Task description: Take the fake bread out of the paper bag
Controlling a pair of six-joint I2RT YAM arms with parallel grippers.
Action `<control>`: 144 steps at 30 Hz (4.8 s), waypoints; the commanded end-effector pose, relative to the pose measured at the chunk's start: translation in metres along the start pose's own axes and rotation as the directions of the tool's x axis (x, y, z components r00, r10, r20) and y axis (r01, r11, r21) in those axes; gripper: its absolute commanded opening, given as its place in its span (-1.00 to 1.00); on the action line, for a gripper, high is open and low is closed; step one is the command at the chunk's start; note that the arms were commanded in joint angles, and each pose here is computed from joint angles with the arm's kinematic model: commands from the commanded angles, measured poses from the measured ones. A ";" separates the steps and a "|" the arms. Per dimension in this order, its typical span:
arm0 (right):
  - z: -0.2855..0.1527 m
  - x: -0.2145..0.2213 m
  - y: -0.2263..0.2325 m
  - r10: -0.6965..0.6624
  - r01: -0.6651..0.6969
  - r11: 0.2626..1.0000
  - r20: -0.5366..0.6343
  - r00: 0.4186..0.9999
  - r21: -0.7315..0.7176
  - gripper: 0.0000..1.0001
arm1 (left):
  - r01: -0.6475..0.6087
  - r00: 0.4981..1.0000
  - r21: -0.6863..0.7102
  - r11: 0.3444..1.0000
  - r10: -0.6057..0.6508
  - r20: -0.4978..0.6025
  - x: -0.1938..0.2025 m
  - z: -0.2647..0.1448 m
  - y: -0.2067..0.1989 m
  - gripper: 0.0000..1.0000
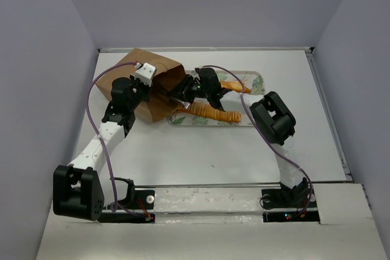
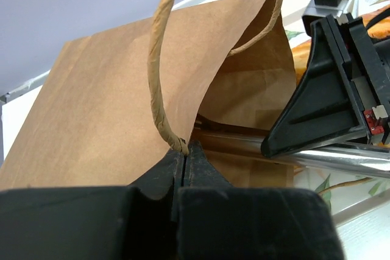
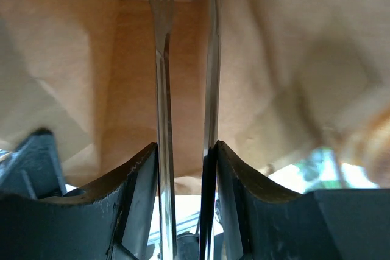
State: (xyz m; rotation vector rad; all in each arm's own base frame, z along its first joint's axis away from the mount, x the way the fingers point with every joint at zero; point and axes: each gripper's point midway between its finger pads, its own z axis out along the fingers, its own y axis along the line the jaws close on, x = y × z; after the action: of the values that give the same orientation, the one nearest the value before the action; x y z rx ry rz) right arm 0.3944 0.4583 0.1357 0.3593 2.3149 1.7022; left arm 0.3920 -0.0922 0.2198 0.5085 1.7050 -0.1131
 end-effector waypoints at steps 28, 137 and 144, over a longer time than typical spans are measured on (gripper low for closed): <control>0.031 -0.004 0.065 0.006 0.002 0.992 0.066 0.998 -0.125 0.00 | -0.037 0.985 0.215 0.976 -0.001 0.174 -0.043 -0.024 -0.045 -1.00; 0.054 -0.003 0.024 0.007 -0.007 1.000 0.009 1.000 0.014 0.10 | -0.214 0.967 0.498 0.840 0.112 0.227 -0.047 -0.022 -0.056 -1.00; 0.069 -0.003 0.021 0.020 -0.020 1.000 -0.028 0.999 0.005 0.11 | -0.220 0.966 0.522 0.824 0.110 0.232 -0.044 -0.020 -0.064 -1.00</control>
State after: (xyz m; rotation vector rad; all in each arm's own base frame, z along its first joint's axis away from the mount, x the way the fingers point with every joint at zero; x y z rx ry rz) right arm 0.4247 0.5089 0.1237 0.4188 2.3587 1.6586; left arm 0.3680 -0.1221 0.2077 0.9108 1.6288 -0.4248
